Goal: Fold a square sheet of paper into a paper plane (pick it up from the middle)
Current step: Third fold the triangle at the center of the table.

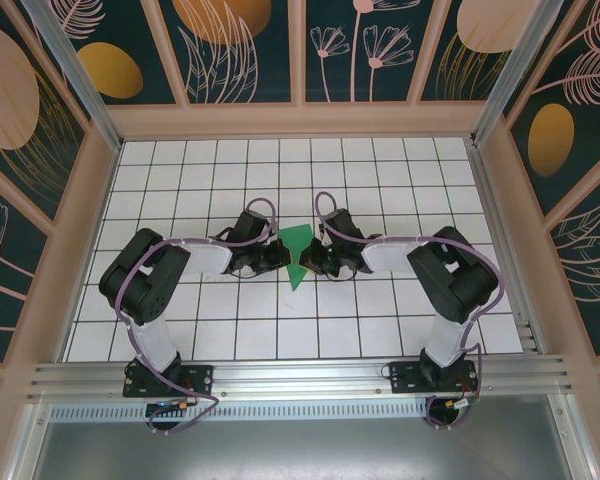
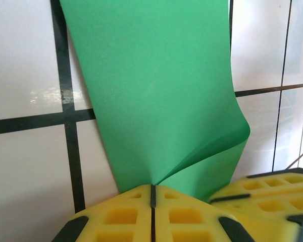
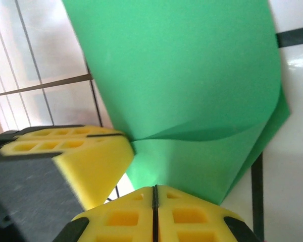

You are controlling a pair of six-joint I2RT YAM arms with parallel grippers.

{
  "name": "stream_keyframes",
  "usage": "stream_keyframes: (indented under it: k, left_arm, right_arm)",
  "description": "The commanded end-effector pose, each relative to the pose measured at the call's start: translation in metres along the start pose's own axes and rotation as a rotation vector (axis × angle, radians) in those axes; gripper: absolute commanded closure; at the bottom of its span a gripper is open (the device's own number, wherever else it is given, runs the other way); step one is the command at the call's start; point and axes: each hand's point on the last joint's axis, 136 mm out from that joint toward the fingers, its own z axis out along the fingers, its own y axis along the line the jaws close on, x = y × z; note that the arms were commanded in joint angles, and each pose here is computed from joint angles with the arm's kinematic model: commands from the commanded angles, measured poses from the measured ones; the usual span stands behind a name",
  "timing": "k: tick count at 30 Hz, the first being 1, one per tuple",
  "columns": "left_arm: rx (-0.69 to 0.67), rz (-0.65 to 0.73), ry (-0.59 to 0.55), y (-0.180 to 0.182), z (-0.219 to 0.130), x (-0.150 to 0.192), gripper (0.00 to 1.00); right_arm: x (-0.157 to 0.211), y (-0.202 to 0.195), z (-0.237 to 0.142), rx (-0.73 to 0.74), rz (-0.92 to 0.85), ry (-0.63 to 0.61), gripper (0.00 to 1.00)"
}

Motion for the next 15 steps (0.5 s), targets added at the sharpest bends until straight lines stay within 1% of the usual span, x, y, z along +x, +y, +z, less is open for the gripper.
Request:
stream_keyframes:
  k: [1, 8, 15]
  left_arm:
    - [-0.034, 0.025, -0.025, 0.002, -0.006, -0.003, 0.9]
    - [-0.049, 0.023, -0.032, 0.005, -0.007, -0.003, 0.91]
    - [-0.06, 0.016, -0.035, 0.008, -0.006, -0.003, 0.91]
  right_arm:
    - [-0.003, 0.009, -0.011, -0.048, -0.043, -0.024, 0.89]
    - [-0.005, -0.005, -0.012, -0.035, -0.023, -0.031, 0.89]
    - [-0.007, 0.0, -0.011, -0.059, -0.047, -0.022, 0.89]
